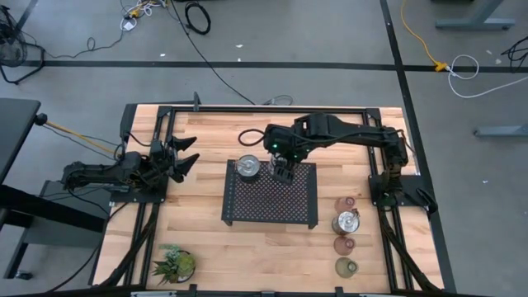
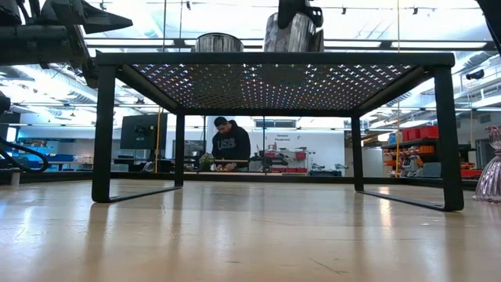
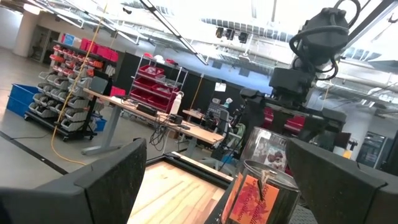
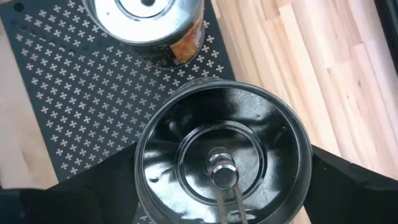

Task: Pick & Place candle stick holders
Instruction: Put the top brown scented candle on the shelf aligned with the other scented candle

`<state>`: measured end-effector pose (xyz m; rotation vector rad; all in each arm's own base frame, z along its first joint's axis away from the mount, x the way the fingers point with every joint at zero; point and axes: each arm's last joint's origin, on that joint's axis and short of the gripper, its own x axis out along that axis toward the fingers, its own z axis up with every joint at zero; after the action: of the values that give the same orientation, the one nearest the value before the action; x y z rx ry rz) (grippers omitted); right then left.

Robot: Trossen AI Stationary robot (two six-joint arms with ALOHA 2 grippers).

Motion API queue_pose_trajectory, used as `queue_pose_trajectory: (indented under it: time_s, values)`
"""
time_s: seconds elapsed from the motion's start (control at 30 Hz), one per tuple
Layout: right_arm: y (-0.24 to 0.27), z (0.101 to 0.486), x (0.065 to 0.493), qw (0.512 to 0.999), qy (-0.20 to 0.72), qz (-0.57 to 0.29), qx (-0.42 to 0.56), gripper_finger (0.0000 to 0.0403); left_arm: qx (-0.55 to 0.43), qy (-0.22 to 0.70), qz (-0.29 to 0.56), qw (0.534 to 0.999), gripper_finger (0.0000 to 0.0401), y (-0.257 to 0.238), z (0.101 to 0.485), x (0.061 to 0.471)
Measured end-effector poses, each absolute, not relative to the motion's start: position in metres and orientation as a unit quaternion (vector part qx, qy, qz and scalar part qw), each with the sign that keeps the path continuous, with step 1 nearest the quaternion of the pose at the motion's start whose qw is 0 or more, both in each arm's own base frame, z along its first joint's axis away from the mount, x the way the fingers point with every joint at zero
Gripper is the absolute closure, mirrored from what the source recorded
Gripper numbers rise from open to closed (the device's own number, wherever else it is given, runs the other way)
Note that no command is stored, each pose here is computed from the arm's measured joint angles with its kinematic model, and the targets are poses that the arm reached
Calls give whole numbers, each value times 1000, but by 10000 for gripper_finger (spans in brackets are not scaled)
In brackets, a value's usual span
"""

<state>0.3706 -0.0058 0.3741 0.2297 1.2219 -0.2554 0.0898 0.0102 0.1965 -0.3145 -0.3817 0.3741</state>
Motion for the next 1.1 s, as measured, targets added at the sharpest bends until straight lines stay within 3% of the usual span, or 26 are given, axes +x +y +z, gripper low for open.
queue_pose_trajectory:
  time_s: [0.6,0.77,0.97,1.1]
  values:
    - [-5,367,378,809,572,-103,87,64,-156,-188,184,952,16,10,197,90]
    - [-5,367,379,807,575,-93,97,19,-156,-188,184,952,16,10,197,90]
    - [-4,367,379,810,572,-90,96,55,-155,-188,184,952,16,10,197,90]
    - [-5,367,380,811,570,-90,96,35,-154,-188,184,952,16,10,197,90]
